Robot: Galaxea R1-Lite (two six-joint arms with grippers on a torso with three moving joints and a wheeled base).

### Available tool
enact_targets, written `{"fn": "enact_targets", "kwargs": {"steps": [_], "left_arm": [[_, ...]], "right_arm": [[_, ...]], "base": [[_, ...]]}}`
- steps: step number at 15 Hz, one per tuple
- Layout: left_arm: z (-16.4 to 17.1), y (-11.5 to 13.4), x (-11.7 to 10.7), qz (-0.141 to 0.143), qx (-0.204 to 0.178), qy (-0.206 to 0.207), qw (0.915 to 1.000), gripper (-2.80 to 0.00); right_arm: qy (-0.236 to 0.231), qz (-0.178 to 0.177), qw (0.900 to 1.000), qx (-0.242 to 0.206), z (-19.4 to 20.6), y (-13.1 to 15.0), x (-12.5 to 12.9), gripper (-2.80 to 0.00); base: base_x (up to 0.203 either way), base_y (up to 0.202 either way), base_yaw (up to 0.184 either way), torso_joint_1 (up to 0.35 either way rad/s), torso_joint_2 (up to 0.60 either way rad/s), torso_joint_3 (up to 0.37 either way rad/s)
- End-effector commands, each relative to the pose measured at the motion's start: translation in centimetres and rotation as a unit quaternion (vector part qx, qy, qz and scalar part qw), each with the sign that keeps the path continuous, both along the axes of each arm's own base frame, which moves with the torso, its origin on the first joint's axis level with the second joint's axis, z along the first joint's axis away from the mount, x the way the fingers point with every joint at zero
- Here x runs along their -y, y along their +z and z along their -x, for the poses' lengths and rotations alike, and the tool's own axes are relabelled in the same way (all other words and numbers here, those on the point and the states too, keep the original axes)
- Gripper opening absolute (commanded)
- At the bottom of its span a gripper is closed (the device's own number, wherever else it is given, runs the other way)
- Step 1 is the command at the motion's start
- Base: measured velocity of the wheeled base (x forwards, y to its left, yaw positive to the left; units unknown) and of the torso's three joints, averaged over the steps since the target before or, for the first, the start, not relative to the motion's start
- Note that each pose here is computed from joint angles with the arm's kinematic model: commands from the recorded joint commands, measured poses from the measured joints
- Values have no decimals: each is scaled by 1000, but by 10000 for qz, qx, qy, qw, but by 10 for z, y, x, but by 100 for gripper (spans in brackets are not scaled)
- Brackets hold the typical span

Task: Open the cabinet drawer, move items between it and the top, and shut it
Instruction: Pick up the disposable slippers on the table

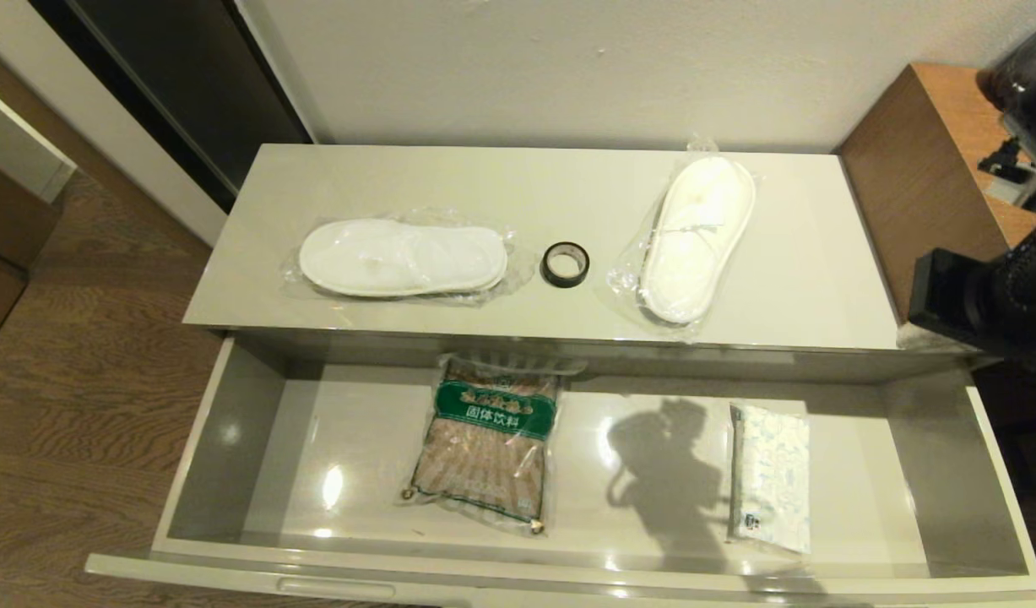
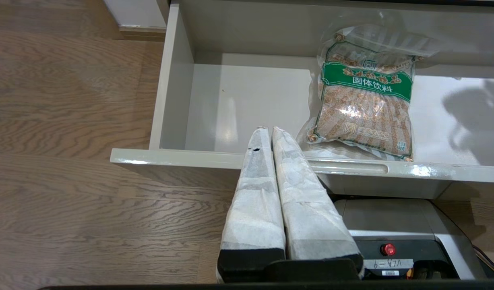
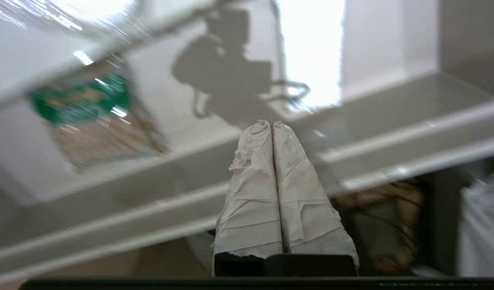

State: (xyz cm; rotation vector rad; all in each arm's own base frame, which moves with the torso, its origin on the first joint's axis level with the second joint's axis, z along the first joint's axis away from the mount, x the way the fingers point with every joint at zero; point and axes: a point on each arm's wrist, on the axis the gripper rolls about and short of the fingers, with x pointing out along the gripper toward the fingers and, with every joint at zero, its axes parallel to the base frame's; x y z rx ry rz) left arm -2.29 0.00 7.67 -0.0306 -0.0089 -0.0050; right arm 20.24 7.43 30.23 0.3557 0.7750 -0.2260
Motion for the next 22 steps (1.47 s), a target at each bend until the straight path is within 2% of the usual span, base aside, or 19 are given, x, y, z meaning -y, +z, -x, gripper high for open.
{"fn": "enact_targets", "kwargs": {"steps": [1, 3, 8, 9, 13, 15, 18, 22], "left_arm": [[0, 0, 0, 4, 1, 1, 10000, -280], [0, 0, 0, 8, 1, 1, 10000, -280], [0, 0, 0, 0, 1, 1, 10000, -280], [0, 0, 0, 8, 1, 1, 10000, -280], [0, 0, 0, 0, 1, 1, 10000, -280], [0, 0, 0, 0, 1, 1, 10000, -280], [0, 0, 0, 0, 1, 1, 10000, -280], [0, 0, 0, 8, 1, 1, 10000, -280]], "right_arm": [[18, -148, 9998, 118, -35, 9, -16, -280], [41, -384, 9990, 243, -63, 17, -29, -280], [190, -837, 9958, 331, -106, 2, -49, -280], [197, -847, 9957, 319, -115, -5, -52, 0], [271, -856, 9950, 447, -133, -16, -58, 0], [294, -745, 9961, 379, -144, -28, -62, 0], [263, -650, 9958, 584, -158, -36, -67, 0], [174, -240, 9970, 719, -175, -52, -71, 0]], "base": [[0, 0, 0, 0, 0, 0], [0, 0, 0, 0, 0, 0], [0, 0, 0, 0, 0, 0], [0, 0, 0, 0, 0, 0], [0, 0, 0, 0, 0, 0], [0, 0, 0, 0, 0, 0], [0, 0, 0, 0, 0, 0], [0, 0, 0, 0, 0, 0]]}}
